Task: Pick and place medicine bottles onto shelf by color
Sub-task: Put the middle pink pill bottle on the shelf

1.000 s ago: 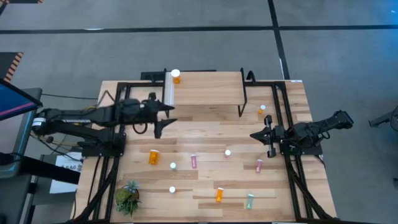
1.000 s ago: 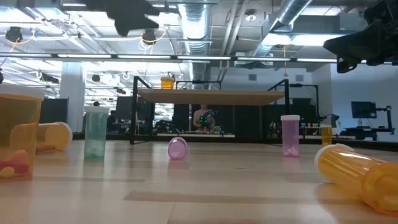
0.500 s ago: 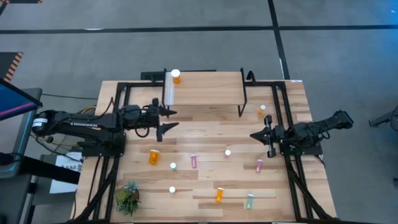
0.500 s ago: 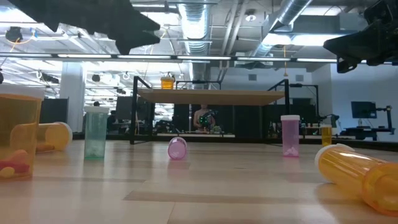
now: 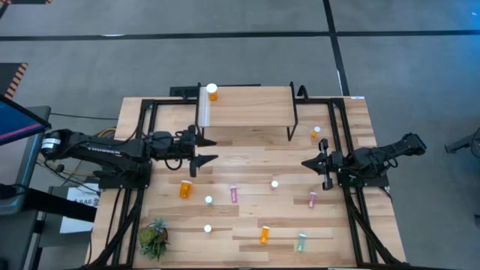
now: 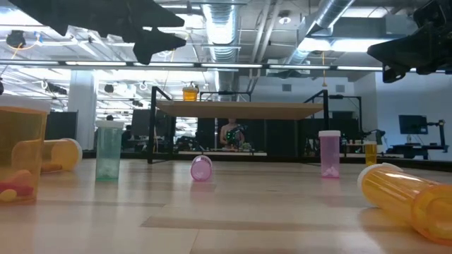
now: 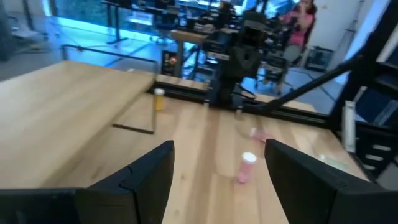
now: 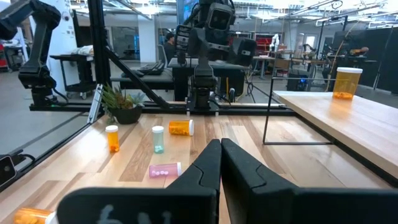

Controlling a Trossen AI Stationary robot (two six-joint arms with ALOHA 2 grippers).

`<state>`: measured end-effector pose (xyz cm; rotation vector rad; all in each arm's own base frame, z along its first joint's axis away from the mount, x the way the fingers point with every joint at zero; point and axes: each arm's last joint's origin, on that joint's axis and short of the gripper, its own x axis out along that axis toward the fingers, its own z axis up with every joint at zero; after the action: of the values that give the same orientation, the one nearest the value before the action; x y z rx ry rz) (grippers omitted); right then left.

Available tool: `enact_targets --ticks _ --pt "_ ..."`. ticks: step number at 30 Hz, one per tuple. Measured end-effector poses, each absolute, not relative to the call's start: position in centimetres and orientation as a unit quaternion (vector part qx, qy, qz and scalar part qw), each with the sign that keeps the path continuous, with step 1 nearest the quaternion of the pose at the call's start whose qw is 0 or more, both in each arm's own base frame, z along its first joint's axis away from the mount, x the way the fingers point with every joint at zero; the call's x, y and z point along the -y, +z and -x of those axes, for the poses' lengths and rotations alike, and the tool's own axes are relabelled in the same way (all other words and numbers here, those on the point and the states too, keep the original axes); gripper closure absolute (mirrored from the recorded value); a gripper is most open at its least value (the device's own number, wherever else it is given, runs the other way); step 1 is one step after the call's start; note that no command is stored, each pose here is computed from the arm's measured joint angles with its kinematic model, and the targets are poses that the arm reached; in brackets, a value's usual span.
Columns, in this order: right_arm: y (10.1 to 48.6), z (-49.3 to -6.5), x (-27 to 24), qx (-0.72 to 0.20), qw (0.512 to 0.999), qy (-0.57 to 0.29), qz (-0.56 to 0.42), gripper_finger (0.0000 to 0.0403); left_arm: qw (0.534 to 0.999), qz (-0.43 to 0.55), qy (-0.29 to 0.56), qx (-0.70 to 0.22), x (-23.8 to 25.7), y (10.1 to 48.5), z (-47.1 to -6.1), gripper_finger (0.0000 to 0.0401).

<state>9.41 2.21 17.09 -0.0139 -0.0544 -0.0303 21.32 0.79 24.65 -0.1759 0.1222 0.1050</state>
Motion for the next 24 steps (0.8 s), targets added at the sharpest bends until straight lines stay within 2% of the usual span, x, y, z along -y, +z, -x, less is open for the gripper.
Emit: enact_targets --ticks 11,16,24 --pt "17.1 -9.4 -2.2 0.027 0.999 -0.015 0.007 0.037 0.995 0.09 0.016 -0.047 0.8 24.6 -21.9 0.0164" --pt "17.4 -9.4 -2.2 0.042 0.999 -0.016 -0.001 0.037 0.994 0.092 -0.032 -0.057 1.7 24.5 -21.8 0.0164" --pt "19.9 -8.8 -1.9 0.171 0.984 -0.021 -0.051 0.037 0.994 0.087 -0.026 -0.056 1.9 24.6 -21.8 0.0164"
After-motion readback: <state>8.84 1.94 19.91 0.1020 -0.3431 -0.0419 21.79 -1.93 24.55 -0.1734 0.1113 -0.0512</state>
